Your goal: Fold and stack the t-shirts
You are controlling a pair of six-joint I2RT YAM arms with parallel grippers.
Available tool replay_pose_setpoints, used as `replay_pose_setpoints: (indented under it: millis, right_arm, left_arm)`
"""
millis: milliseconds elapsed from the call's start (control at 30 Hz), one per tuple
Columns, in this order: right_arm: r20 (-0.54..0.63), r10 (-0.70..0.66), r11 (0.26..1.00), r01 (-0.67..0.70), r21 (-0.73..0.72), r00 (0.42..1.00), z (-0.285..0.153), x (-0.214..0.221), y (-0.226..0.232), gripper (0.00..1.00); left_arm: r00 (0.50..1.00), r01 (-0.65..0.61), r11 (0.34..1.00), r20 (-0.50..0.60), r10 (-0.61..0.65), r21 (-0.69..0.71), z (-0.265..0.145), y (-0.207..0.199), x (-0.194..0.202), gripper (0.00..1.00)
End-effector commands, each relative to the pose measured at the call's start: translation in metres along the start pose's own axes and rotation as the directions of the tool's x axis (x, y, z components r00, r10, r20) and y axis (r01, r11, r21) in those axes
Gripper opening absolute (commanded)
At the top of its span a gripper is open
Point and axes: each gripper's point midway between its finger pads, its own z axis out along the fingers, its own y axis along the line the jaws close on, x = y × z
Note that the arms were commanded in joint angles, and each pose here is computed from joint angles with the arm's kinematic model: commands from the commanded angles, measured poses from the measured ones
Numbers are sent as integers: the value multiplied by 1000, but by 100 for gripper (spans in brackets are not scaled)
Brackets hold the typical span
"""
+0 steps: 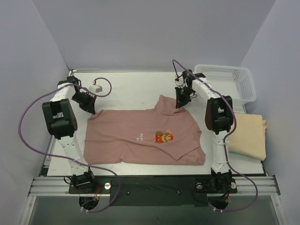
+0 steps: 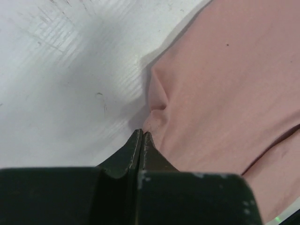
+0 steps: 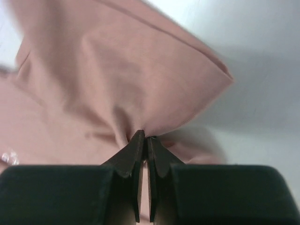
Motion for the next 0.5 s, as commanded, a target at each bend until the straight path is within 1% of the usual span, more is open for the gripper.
replay_pose_setpoints:
  millis: [0, 100, 133, 167, 200, 233, 267, 300, 333, 367, 400, 433, 467]
  right_arm:
    - [138, -35, 995, 47, -89, 990, -76, 9, 43, 0]
    - [162, -17, 995, 32, -91, 987, -93, 32, 46, 0]
    - [166, -13, 995, 29, -92, 986, -100, 46, 46, 0]
    - [139, -2, 996, 14, -88, 990, -98, 63, 43, 0]
    - [158, -1, 996, 15, -89, 987, -108, 67, 46, 0]
    - [131, 11, 996, 1, -86, 991, -105, 84, 43, 0]
    - [148, 15, 996, -2, -89, 989, -115, 91, 46, 0]
    - [119, 26, 997, -16, -82, 993, -110, 108, 42, 0]
    - [135, 31, 996, -20, -82, 990, -120, 116, 43, 0]
    - [101, 43, 997, -36, -68, 994, -113, 135, 38, 0]
    - [125, 40, 997, -32, -68, 991, -122, 142, 39, 0]
    - [86, 57, 997, -53, -57, 995, -115, 161, 33, 0]
    - [97, 64, 997, -58, -59, 993, -119, 169, 33, 0]
  left_arm:
    - [979, -84, 981, 170, 114, -173, -71, -10, -42, 0]
    - [966, -152, 965, 172, 191, -216, -92, -34, -34, 0]
    - [964, -184, 961, 152, 217, -207, -93, -41, -27, 0]
    - [964, -202, 957, 131, 231, -207, -96, -51, -17, 0]
    - [963, -222, 953, 107, 247, -206, -97, -55, -9, 0]
    - [968, -222, 950, 70, 242, -220, -99, -58, 4, 0]
    - [968, -229, 948, 49, 246, -222, -101, -61, 11, 0]
    - [970, -232, 946, 19, 243, -226, -103, -65, 22, 0]
    - [968, -244, 945, 1, 250, -220, -104, -69, 28, 0]
    - [969, -242, 944, -11, 246, -223, -105, -74, 36, 0]
    - [968, -249, 945, -22, 250, -213, -105, -79, 42, 0]
    - [967, -255, 944, -32, 254, -209, -104, -85, 49, 0]
    - [964, -265, 943, -43, 262, -203, -102, -88, 55, 0]
